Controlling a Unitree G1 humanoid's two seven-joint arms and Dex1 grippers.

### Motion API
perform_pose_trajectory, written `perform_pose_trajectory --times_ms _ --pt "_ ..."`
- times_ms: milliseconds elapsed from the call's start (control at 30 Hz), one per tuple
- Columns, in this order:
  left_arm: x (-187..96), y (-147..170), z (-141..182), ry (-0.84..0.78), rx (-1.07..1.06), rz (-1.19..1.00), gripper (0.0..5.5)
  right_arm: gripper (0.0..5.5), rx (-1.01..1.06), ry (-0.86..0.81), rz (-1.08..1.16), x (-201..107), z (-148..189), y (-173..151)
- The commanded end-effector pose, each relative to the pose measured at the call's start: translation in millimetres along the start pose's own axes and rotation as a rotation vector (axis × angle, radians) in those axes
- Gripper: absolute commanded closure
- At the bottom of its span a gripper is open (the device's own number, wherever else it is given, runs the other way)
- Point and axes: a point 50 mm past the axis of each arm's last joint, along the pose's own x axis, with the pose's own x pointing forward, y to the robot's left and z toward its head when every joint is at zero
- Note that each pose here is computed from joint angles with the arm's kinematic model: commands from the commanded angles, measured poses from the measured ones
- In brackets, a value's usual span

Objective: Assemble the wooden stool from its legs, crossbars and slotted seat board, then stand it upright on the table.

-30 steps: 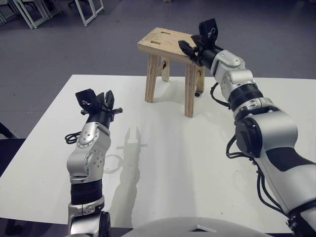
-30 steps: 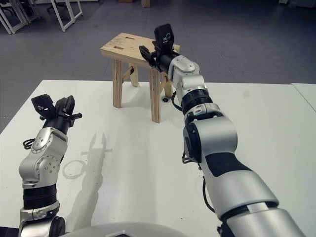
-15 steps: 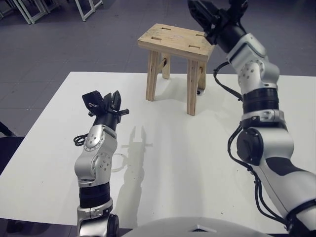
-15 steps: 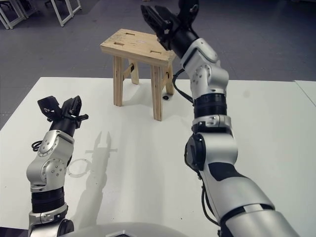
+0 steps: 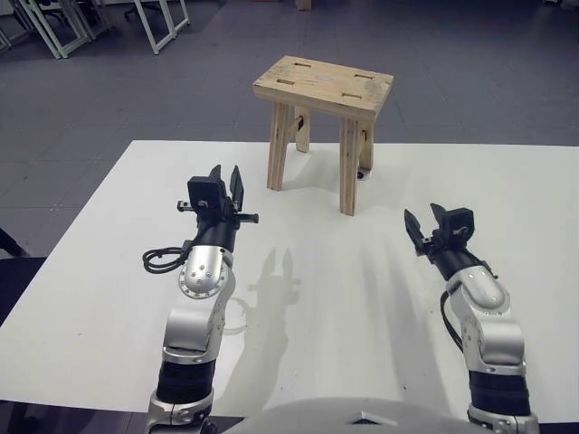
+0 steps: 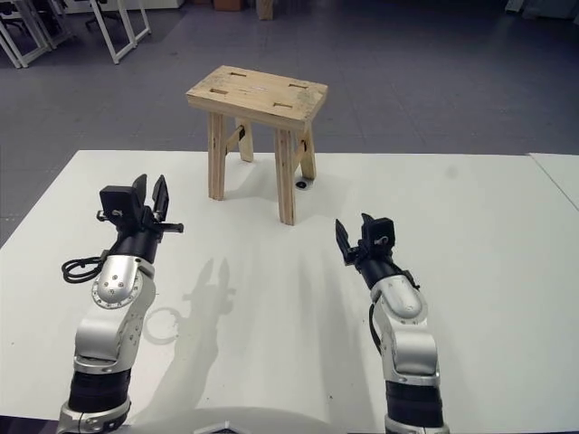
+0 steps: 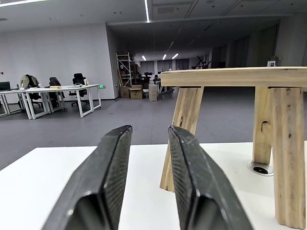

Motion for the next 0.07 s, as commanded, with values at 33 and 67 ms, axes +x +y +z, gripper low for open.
perform_pose_trajectory --times_ms 33,67 --pt "-7.3 -12.5 -3.4 -0.013 -0.071 -0.066 4.10 2.73 -0.013 -0.045 -0.008 0.1 7.5 8.5" --pt "-9.4 -13.9 -4.2 -0.009 -0.077 -0.080 4.10 2.73 -0.012 -0.045 -0.004 -0.5 7.7 10.9"
